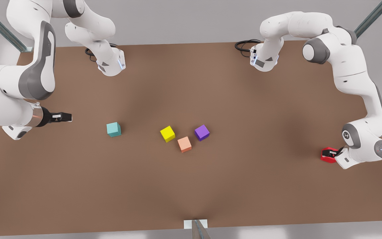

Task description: Pick up red wooden cube and pass to hand red wooden cube and place in blue wooden cube

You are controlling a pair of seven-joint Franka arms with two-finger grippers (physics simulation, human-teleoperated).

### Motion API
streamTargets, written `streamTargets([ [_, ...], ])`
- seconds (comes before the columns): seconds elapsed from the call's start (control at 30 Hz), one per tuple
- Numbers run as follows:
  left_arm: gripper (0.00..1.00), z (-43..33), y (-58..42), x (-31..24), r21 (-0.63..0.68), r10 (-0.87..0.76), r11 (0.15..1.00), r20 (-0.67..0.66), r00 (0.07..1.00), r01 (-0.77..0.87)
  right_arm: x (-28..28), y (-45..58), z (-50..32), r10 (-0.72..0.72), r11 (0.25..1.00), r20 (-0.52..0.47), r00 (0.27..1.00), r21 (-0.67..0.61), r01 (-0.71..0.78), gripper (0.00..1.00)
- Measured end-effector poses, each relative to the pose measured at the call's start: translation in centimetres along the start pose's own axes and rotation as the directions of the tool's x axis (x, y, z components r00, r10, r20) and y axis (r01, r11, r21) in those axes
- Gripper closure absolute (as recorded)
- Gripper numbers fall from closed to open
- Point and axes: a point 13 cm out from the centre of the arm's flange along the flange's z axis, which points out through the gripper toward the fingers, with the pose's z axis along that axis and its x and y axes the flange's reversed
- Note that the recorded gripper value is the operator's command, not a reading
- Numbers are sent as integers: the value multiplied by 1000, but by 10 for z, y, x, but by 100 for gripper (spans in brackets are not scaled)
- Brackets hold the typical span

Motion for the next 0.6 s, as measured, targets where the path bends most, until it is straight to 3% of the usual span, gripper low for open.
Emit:
streamTargets([
  [0.23, 0, 9, 14, 4, -13, 120, 993, 5, 993, -119, 0, 0, 1, 2, 1000, -1, 1000, 0, -2, 0],
  [0.6, 0, 43, 15, 13, 18, 75, 997, -12, 997, -75, -2, 2, 4, 3, 1000, -6, 1000, 0, -3, 0],
])
